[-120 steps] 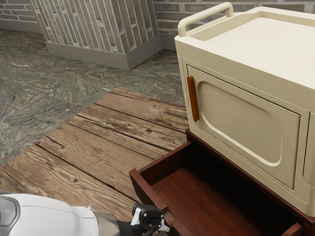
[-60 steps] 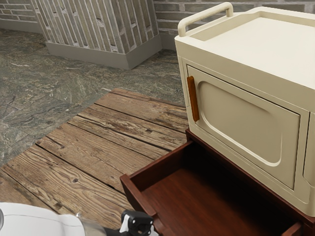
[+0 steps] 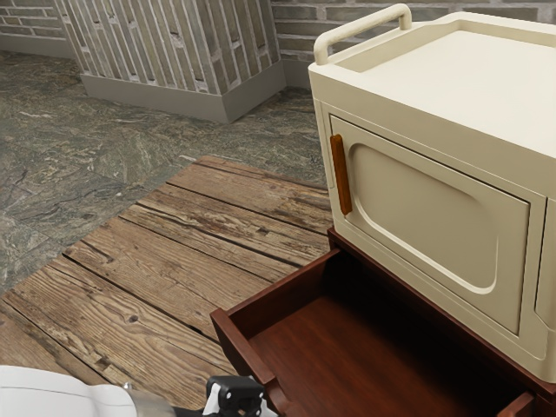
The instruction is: Pull the drawer handle with one arm to open the drawer
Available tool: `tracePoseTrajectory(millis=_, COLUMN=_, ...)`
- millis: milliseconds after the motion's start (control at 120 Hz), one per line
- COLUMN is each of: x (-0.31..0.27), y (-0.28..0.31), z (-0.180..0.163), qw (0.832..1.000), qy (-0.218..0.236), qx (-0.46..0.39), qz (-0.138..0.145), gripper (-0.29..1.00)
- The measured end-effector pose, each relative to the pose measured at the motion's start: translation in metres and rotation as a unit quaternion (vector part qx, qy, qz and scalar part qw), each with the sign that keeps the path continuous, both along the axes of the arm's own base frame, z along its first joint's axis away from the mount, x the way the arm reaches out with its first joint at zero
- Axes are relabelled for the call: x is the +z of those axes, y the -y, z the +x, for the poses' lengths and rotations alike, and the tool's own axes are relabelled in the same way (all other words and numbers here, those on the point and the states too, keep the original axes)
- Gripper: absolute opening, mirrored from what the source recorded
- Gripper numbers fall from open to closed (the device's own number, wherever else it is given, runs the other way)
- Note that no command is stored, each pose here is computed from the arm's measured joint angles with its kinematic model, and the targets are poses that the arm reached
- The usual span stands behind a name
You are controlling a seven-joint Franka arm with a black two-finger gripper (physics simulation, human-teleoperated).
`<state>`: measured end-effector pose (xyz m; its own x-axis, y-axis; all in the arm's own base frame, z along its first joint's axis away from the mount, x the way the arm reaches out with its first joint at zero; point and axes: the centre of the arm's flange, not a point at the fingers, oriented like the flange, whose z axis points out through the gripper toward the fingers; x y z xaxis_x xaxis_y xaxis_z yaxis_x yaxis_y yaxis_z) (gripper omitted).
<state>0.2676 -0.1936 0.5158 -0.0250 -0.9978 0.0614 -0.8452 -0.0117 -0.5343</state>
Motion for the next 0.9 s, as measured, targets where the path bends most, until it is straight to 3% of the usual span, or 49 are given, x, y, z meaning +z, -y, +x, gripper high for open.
tracePoseTrajectory(millis=700, x=0.017, y=0.004, z=-0.002, qw=1.0, qy=0.015, qx=-0.004, qz=-0.009, gripper=0.68)
tracePoseTrajectory(millis=900, x=0.093, y=0.006, z=-0.003, qw=0.998, qy=0.051, qx=-0.003, qz=-0.047, gripper=0.69)
